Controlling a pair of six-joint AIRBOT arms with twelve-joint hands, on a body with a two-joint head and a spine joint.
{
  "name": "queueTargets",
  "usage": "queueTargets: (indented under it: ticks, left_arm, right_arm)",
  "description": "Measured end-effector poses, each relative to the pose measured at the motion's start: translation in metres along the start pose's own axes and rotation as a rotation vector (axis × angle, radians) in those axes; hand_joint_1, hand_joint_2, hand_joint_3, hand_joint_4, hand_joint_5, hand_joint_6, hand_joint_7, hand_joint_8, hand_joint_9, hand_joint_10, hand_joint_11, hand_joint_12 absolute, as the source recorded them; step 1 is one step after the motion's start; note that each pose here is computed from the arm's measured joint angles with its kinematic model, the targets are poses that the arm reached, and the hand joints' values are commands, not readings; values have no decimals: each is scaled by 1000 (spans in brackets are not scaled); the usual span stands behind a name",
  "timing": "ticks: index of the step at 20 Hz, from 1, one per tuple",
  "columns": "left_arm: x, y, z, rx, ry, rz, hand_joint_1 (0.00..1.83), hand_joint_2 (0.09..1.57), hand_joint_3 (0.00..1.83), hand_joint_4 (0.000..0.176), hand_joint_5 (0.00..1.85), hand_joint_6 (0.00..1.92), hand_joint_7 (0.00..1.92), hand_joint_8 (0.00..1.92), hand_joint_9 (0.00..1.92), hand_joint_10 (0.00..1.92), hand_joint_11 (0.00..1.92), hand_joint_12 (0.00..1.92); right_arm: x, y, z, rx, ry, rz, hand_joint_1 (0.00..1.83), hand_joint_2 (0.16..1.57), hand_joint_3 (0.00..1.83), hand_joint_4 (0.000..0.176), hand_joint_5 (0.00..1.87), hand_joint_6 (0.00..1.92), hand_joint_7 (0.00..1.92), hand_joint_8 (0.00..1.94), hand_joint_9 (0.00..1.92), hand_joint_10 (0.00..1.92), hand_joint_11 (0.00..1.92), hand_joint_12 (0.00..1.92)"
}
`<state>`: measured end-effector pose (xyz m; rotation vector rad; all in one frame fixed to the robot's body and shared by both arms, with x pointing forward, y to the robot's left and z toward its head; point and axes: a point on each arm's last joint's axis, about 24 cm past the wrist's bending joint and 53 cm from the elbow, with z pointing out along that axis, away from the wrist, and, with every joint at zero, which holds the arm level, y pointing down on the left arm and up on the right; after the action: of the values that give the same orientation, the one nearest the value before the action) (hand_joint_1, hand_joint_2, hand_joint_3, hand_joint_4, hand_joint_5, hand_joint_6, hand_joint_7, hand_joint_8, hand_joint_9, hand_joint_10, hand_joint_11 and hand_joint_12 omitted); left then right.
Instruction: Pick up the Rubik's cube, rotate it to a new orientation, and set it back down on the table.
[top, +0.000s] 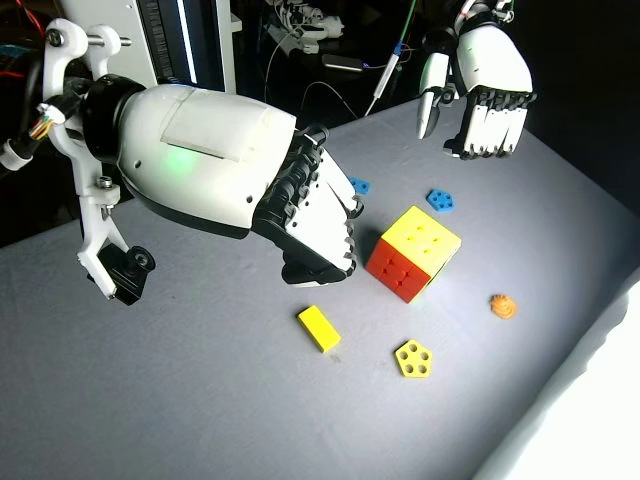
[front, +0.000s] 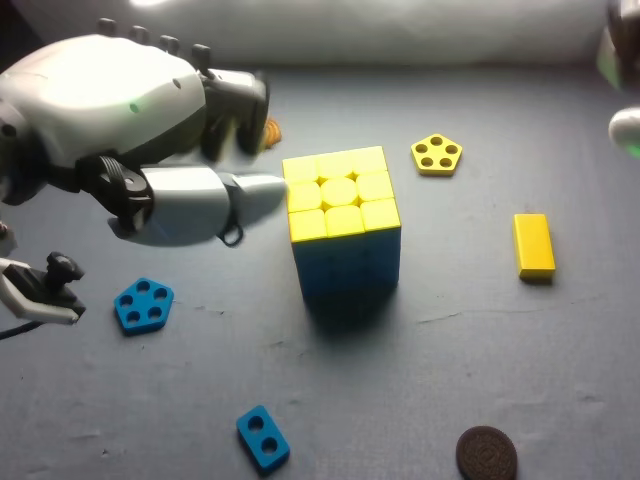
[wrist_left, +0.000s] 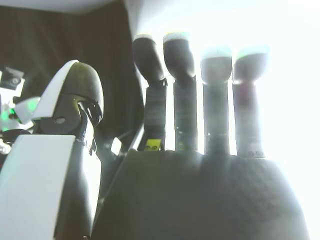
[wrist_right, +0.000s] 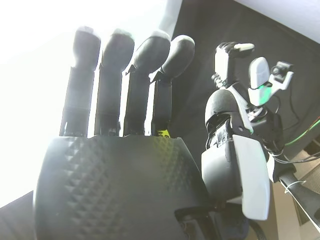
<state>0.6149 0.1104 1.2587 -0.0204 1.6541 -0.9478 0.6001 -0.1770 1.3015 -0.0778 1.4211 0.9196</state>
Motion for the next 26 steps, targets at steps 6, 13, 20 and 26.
queueTargets:
  ticks: [6,13,20,26]
  left_arm:
    - [-4,4,4,-43,-6,4,30,1284,1,8,0,0,30,3,47,3,0,238]
    - [18,0,20,-108,34,-18,518,1157,0,2,0,0,19,3,37,3,0,277]
    - [39,7,37,-229,23,-45,1091,1090,5,24,0,0,0,0,0,0,0,0]
    - [62,26,38,-369,42,-73,1118,1093,5,17,0,0,0,0,0,0,0,0]
  right_arm:
    - [-1,1,0,-3,-4,0,89,1223,4,0,73,0,205,0,141,28,0,292]
    - [3,-1,-1,2,8,0,67,1234,1,0,49,1,159,0,122,4,0,196]
    - [6,0,-2,1,16,1,81,1231,0,0,63,4,182,4,145,8,0,275]
    - [11,1,-3,2,28,-16,101,1228,0,0,70,5,202,4,168,10,0,275]
